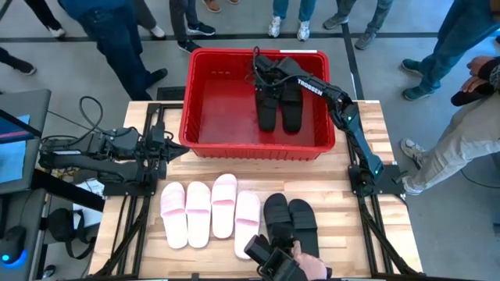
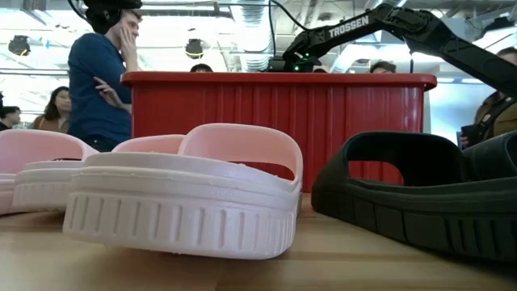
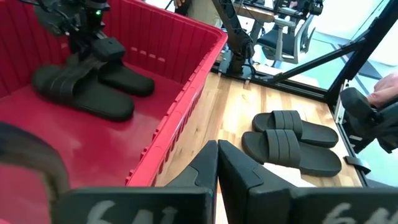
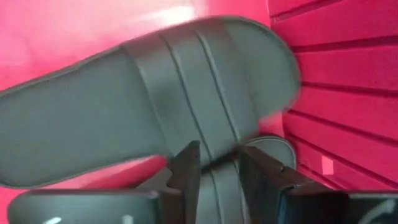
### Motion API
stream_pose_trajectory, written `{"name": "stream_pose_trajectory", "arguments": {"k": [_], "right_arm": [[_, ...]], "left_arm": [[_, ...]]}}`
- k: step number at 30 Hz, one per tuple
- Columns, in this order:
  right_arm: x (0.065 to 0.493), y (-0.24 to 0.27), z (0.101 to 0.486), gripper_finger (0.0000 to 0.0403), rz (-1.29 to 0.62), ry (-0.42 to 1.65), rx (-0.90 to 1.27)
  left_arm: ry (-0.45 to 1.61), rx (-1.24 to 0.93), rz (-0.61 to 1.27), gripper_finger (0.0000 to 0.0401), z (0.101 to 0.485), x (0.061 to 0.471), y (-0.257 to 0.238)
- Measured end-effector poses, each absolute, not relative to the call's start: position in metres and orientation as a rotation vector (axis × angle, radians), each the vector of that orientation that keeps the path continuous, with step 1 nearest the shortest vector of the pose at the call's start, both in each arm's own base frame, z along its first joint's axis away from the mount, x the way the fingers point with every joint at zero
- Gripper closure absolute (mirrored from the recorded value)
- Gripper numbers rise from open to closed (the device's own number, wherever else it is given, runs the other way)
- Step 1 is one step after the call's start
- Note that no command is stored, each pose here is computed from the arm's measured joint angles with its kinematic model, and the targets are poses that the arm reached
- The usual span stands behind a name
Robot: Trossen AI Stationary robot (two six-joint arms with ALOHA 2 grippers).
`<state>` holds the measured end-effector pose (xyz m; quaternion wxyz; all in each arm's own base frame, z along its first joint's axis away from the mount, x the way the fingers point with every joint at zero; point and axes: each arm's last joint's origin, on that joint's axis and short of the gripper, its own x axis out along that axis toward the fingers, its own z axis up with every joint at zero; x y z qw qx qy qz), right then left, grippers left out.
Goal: Pick and place slides into bin
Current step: Put the black slide into the red container
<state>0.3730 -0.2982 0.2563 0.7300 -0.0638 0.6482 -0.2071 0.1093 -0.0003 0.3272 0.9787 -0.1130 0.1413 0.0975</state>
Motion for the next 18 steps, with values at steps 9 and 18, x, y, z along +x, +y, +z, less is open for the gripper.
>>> {"name": "stream_pose_trajectory", "arguments": {"k": [9,18], "right_arm": [[0.371,-0.297,0.257,0.0274,-0.424,1.416,-0.095],[0.390,-0.282,0.262,0.0286,-0.255,1.269,-0.106]], "left_arm": [[0.285,-0.229,0.195,0.0401,0.327,0.109,0.000],[0.286,-0.231,0.186,0.0401,0.327,0.109,-0.001]]}}
